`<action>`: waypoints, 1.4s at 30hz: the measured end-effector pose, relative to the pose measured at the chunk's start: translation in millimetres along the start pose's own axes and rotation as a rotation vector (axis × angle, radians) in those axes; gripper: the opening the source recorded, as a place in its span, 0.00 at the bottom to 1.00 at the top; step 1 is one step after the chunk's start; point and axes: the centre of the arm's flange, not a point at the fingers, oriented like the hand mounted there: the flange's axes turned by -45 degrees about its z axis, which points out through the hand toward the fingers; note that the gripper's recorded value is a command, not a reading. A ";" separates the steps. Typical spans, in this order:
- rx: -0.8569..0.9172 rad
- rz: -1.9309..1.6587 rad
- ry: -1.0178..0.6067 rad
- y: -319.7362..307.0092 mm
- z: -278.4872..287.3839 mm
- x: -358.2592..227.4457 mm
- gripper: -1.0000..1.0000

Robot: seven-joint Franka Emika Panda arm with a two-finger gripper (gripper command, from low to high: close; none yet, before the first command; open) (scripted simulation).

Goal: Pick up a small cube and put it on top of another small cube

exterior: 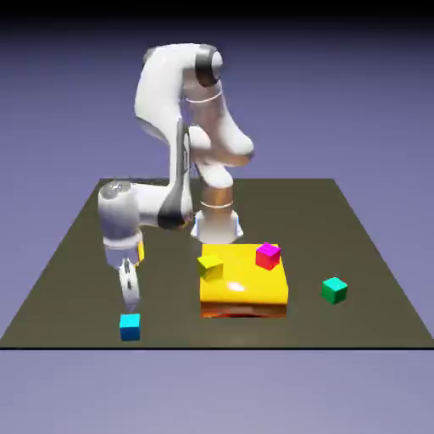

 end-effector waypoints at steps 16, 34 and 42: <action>-0.006 -0.150 -0.013 -37.8 -0.7 -110.0 0.00; -0.082 -0.850 0.000 86.0 5.6 -574.6 0.00; -0.083 -0.850 0.000 89.7 75.4 -570.9 1.00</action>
